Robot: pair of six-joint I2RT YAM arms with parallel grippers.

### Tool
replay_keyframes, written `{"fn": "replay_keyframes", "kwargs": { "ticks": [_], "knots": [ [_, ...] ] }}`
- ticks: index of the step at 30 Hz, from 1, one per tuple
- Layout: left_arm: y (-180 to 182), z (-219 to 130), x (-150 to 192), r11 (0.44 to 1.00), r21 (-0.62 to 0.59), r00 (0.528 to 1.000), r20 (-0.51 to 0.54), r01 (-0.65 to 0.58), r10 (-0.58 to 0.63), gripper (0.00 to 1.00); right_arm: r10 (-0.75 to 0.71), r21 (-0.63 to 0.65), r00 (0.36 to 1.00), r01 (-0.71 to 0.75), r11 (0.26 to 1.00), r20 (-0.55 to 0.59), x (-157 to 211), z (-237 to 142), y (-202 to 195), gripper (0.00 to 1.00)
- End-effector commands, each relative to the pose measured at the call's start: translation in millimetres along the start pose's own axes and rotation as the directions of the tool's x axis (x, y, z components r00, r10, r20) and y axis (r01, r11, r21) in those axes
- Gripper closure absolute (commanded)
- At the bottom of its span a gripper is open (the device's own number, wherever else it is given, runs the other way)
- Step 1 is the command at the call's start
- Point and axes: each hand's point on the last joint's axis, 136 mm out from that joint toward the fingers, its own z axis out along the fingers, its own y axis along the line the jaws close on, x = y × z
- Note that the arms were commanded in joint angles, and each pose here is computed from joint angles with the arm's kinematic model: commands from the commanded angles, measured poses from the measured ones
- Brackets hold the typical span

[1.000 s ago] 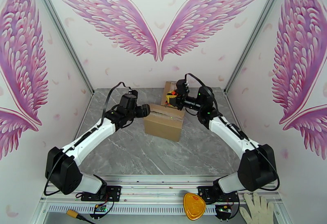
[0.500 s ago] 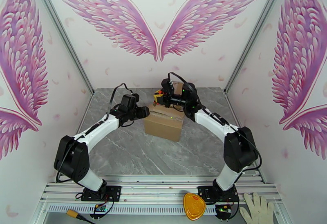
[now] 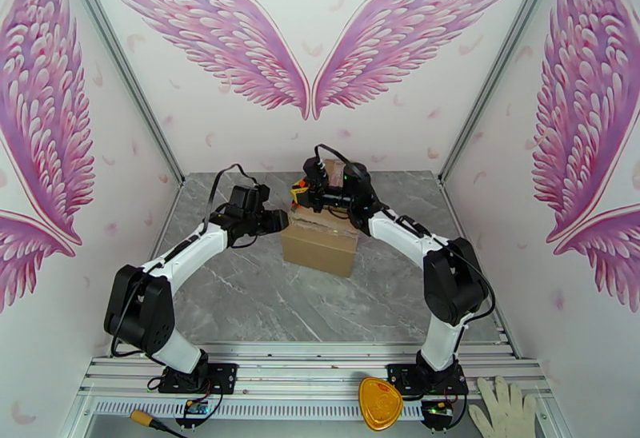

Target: Unpack the express box

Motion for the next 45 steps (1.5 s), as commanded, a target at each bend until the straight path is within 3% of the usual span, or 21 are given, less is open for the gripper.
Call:
{"fn": "replay_keyframes", "kwargs": {
  "ticks": [1, 17, 30, 45],
  "knots": [
    [12.0, 11.8, 22.2, 1.0, -0.006, 0.997, -0.082, 0.007, -0.008, 0.41, -0.049, -0.027, 0.998, 0.05, 0.998, 0.039, -16.8, 8.6, 3.6, 0.96],
    [25.7, 17.0, 27.7, 0.999, -0.037, 0.993, -0.114, 0.012, -0.016, 0.45, -0.019, -0.058, 1.0, 0.02, 0.998, 0.013, -0.7, 17.3, 14.4, 0.97],
    [40.8, 22.7, 36.4, 0.996, -0.081, 0.988, -0.147, 0.028, -0.04, 0.5, -0.046, 0.016, 0.998, 0.047, 0.999, -0.047, 20.6, 10.5, 11.2, 0.99],
    [57.1, 29.9, 47.8, 0.99, -0.131, 0.98, -0.185, 0.048, -0.072, 0.56, -0.073, 0.06, 0.996, 0.076, 0.995, -0.047, 13.5, -5.0, 15.7, 0.99]
  ]
}}
